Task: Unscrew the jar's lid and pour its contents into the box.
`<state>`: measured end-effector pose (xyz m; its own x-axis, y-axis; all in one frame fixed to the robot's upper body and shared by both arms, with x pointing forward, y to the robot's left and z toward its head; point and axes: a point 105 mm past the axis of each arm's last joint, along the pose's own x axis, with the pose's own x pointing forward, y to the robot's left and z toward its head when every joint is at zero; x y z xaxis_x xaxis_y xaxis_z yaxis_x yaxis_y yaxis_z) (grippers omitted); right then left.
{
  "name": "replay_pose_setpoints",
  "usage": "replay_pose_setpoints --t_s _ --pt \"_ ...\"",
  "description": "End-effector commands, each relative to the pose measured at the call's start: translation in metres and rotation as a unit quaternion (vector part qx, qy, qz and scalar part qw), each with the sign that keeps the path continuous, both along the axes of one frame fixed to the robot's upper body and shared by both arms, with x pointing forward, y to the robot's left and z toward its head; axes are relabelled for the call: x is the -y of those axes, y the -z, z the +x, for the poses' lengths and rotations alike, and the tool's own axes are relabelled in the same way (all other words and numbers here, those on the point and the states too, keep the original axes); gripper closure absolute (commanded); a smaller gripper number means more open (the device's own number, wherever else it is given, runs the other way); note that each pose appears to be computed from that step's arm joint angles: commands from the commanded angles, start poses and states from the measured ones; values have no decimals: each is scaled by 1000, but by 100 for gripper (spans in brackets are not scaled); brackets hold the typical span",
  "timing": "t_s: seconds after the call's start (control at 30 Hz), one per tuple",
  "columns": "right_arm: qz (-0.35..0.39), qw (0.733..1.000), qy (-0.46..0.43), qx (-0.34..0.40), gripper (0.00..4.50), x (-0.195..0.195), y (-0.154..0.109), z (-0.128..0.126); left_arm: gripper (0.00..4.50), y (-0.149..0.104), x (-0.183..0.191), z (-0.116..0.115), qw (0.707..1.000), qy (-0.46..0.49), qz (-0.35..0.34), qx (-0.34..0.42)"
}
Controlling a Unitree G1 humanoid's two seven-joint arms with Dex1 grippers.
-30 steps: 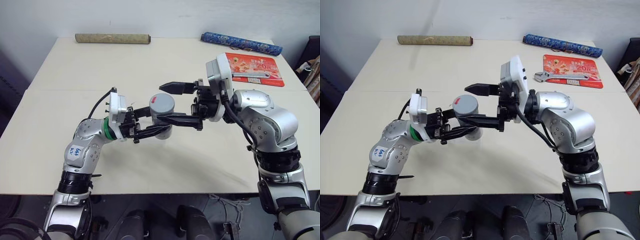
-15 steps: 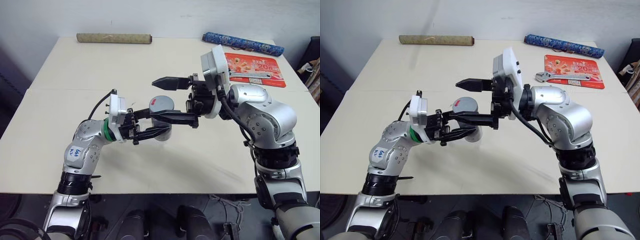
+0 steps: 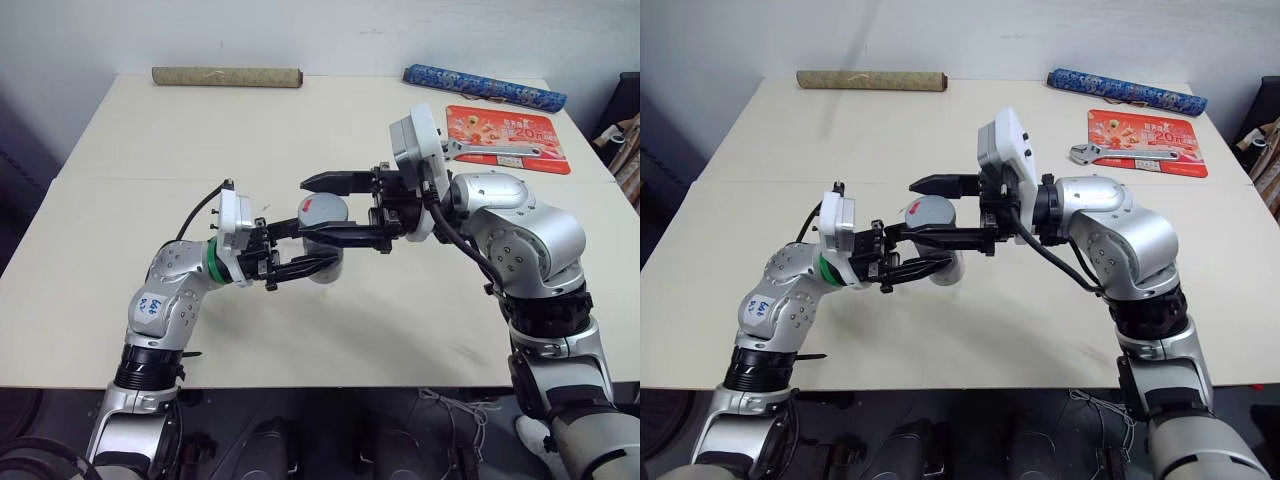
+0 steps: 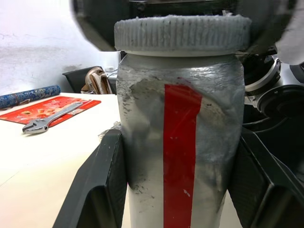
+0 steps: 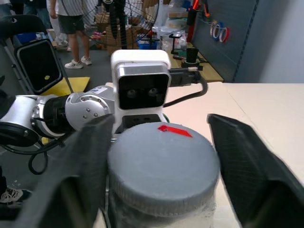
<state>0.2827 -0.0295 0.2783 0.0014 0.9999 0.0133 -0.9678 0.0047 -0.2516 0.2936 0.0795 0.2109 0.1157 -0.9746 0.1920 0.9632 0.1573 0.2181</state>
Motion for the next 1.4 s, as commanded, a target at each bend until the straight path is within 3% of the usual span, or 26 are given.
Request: replay_pose_setpoints --t_s 0.03,0.1,0.2,0.3,0.37,0.43,0.53,0.7,0.83,0.9,0.97,1.1,1.17,1.27,1.4 --pt "21 1000 -12 10 198 3 -6 -6 213 -8 1 -6 1000 7 0 28" --pt "84 995 -41 -33 198 6 -20 -12 213 -8 1 -6 1000 6 1 29" --pt "209 964 -81 -145 198 22 -53 -14 213 -8 -3 -5 1000 1 2 31" --pt "234 953 -68 -178 198 38 -60 -13 213 -10 -9 -3 999 -9 5 36" --pt "237 958 -9 -161 198 54 -55 -3 213 -13 -14 -2 999 -14 6 41" --pt "210 967 96 -104 198 75 -36 15 213 -18 -21 0 999 -27 0 44" --pt "144 960 239 -19 198 122 8 41 213 -26 -35 6 998 -51 -5 45" --pt "127 904 407 -37 198 210 79 62 213 -31 -61 16 996 -87 6 29" --pt "25 885 465 -12 198 246 140 56 213 -28 -83 30 991 -129 31 12" --pt "35 868 496 -16 198 261 150 55 213 -30 -92 34 990 -137 39 6" --pt "49 860 508 -9 198 265 149 56 213 -32 -95 35 990 -136 47 4" --pt "42 871 489 -23 69 261 156 51 213 -39 -97 38 990 -136 49 7" --pt "56 878 475 -12 5 257 145 45 213 -41 -97 39 989 -135 55 12" --pt "75 910 408 14 2 230 105 32 213 -43 -106 47 981 -171 86 32" --pt "56 943 327 22 2 193 81 10 213 -43 -115 52 971 -195 126 56"
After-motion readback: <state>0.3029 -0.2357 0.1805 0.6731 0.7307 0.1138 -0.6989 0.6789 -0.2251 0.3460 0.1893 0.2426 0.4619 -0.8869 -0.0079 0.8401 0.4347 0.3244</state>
